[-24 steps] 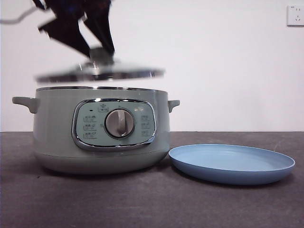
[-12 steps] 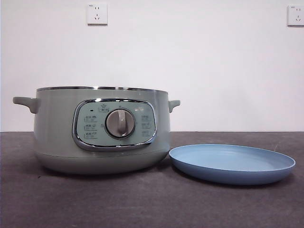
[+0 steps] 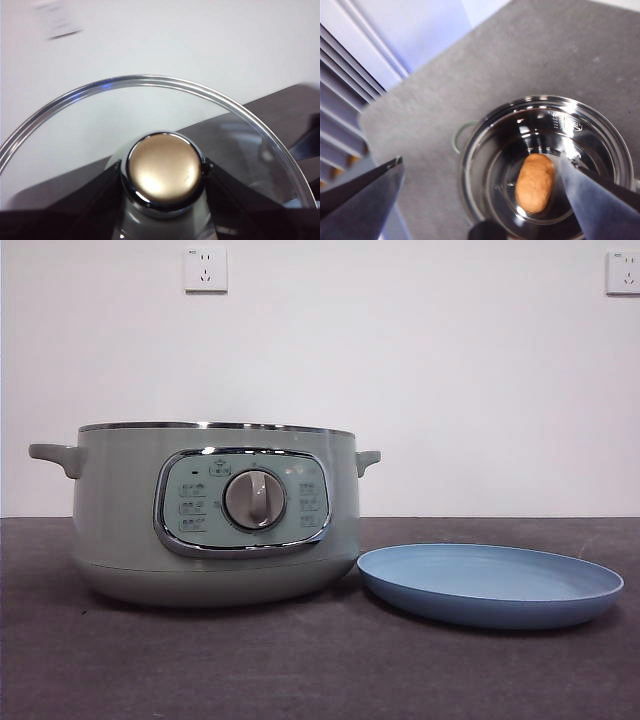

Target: Take the potato out from the steamer,put the potato on the plate,close the lid

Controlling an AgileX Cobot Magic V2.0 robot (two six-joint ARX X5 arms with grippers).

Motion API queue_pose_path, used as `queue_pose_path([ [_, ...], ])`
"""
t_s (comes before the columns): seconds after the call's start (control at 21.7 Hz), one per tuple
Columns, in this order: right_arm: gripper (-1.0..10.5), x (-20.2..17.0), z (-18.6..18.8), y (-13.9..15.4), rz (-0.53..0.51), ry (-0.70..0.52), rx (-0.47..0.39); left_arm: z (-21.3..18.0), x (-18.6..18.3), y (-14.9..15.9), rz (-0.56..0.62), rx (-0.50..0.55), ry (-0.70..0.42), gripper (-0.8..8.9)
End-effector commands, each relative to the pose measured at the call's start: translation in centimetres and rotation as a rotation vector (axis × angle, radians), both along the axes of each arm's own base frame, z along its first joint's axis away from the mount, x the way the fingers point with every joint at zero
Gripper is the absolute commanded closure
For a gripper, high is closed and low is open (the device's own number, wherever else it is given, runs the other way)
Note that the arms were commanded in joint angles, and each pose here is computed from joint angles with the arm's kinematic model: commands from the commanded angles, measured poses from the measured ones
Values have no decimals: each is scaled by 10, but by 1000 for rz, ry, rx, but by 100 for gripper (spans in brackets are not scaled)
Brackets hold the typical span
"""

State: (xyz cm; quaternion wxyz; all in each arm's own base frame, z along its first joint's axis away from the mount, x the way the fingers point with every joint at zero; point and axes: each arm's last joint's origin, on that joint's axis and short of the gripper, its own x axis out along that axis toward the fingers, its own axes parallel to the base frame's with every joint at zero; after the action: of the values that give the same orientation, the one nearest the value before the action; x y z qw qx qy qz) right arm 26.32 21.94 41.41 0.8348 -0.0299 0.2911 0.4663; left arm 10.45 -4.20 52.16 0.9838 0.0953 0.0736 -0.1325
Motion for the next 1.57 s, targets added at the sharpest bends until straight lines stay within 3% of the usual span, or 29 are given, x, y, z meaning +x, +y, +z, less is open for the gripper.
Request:
queue_pose_path([
  [0.05, 321, 14, -12, 26, 9, -30, -105, 7, -22, 13, 84, 31, -75, 822],
  [0.51, 321, 72, -78, 88, -15, 44, -285, 1, -79, 39, 113, 18, -96, 822],
  [0.69, 322, 80, -115, 107, 12, 97, -350, -1, -79, 39, 113, 28, -76, 822],
  [0.88, 322, 75, -139, 121, 5, 80, -479, -1, -79, 39, 113, 27, -74, 821],
  [1.11, 338, 77, -173, 130, 30, 149, -551, -2, -79, 39, 112, 26, -70, 822],
  [1.24, 519, 80, -188, 131, 32, 182, -588, -3, -79, 39, 112, 33, -57, 822],
  [1.29, 626, 79, -188, 133, 21, 165, -599, -4, -79, 39, 111, 36, -52, 821],
  [1.38, 953, 78, -188, 133, 21, 146, -626, -4, -79, 39, 111, 36, -51, 821],
  [1.57, 959, 74, -174, 128, 15, 128, -635, -4, -79, 39, 110, 36, -51, 821],
])
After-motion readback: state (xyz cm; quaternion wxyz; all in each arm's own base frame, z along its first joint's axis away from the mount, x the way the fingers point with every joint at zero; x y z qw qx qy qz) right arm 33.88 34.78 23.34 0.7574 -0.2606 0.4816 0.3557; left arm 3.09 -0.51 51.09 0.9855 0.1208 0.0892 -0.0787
